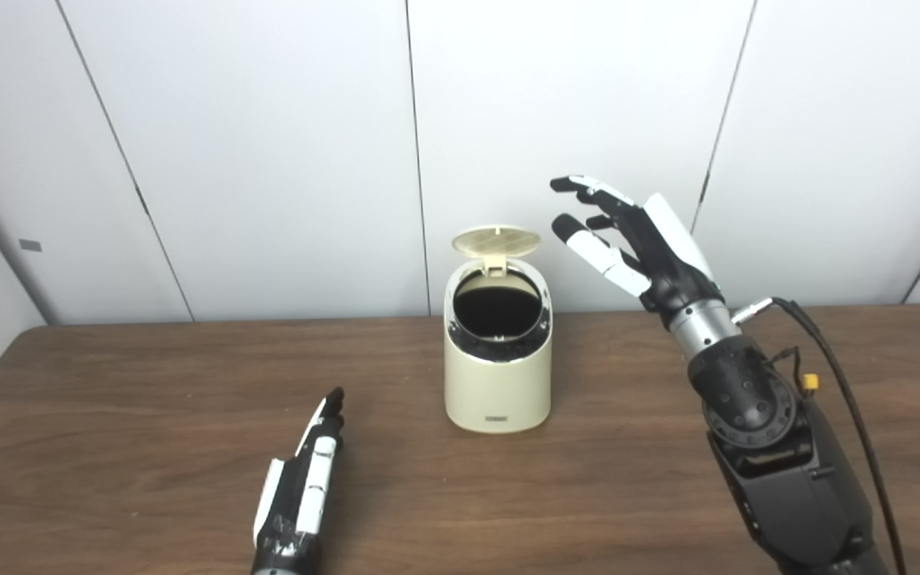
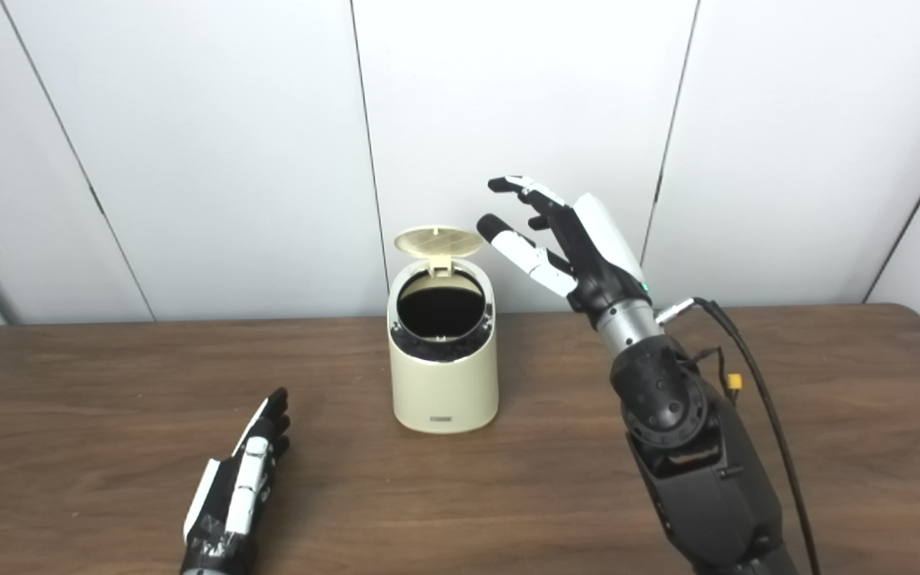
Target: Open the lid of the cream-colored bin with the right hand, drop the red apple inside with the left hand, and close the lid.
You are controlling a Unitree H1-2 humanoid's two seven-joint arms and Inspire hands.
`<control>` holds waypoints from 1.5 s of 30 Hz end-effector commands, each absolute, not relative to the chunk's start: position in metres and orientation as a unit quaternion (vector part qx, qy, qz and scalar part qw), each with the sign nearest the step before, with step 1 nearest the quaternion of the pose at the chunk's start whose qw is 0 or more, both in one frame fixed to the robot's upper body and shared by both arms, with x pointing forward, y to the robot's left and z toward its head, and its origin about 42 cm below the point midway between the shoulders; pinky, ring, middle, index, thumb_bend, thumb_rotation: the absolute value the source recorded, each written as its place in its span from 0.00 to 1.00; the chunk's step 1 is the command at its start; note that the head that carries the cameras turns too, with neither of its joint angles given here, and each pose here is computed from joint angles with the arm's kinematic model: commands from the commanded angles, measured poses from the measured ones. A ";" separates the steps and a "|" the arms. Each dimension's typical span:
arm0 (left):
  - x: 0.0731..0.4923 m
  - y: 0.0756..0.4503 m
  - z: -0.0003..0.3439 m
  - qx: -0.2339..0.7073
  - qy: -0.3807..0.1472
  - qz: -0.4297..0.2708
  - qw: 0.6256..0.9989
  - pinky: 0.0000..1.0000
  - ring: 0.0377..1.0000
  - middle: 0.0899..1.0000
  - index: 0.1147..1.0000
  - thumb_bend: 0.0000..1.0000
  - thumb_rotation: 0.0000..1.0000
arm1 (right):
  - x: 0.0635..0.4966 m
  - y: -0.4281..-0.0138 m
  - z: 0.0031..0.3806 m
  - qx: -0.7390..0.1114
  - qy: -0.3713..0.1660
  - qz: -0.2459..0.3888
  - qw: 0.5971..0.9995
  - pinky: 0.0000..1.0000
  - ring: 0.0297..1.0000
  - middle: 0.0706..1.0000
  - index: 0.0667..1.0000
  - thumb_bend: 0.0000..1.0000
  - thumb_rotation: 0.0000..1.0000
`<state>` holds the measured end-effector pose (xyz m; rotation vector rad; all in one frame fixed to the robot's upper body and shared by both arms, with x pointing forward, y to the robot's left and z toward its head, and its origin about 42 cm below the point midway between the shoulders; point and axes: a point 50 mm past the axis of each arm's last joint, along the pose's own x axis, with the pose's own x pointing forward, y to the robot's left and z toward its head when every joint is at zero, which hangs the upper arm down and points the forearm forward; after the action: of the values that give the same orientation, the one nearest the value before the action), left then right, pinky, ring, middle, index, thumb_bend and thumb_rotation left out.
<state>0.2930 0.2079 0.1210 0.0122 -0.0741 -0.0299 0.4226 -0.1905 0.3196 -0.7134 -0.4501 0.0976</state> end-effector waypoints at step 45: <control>0.304 0.191 0.137 -0.001 -0.058 -0.008 0.998 1.00 1.00 1.00 1.00 0.51 1.00 | 0.419 -0.174 0.307 -0.556 -0.244 0.143 0.781 0.93 0.97 0.89 0.74 0.54 0.95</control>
<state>0.2967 0.1967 0.1228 -0.0019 -0.0682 -0.0081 0.4186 -0.1716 0.2941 -1.1676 -0.4680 0.3205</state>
